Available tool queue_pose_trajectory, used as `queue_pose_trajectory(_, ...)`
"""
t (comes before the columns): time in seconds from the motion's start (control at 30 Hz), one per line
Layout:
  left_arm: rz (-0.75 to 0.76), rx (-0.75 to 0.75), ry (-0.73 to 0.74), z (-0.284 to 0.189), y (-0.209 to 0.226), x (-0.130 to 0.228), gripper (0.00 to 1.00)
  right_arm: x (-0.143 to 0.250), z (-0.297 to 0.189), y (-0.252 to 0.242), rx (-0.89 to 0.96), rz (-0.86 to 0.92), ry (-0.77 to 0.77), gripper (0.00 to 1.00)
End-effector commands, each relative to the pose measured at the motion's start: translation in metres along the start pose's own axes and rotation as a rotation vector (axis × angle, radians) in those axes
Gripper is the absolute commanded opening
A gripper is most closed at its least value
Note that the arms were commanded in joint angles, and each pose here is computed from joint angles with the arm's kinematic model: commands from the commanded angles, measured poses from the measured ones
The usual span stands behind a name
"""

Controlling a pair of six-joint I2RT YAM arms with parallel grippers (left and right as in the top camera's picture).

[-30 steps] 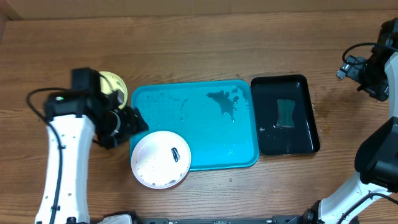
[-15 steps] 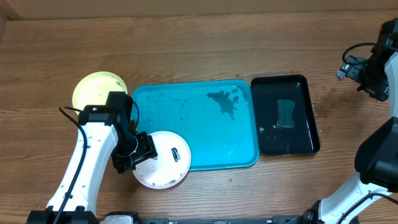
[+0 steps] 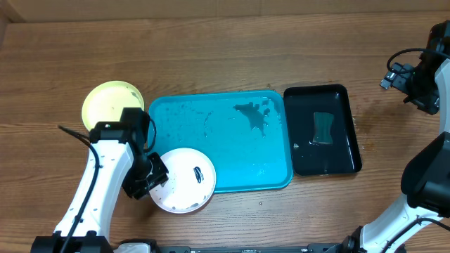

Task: Clean dirty plates on tray and stack at the side
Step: 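Grasp the white plate's rim with the left gripper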

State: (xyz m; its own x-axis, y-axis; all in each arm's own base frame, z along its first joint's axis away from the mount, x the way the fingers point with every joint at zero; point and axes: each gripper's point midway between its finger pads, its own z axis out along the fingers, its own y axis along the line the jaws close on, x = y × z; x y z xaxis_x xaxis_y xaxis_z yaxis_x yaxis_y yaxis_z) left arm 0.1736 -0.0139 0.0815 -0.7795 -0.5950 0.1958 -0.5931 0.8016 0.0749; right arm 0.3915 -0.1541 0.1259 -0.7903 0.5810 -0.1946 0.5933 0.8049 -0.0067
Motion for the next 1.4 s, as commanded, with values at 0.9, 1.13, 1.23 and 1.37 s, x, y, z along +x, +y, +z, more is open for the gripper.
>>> queue_pose_trajectory(0.9,-0.109,0.010,0.074,0.057,0.009,0.019,0.21,-0.006,-0.008,0.002,-0.013,0.005,-0.030,1.00)
queue_pose_trajectory(1.13,-0.107,0.015,0.069,0.069,0.010,0.020,0.17,-0.006,-0.008,0.002,-0.013,0.005,-0.030,1.00)
queue_pose_trajectory(1.23,-0.105,0.041,0.054,0.069,0.004,0.016,0.09,-0.005,-0.008,0.002,-0.013,0.005,-0.030,1.00)
queue_pose_trajectory(1.37,-0.095,0.151,0.039,0.061,-0.019,0.006,0.04,-0.006,-0.008,0.002,-0.013,0.005,-0.030,1.00)
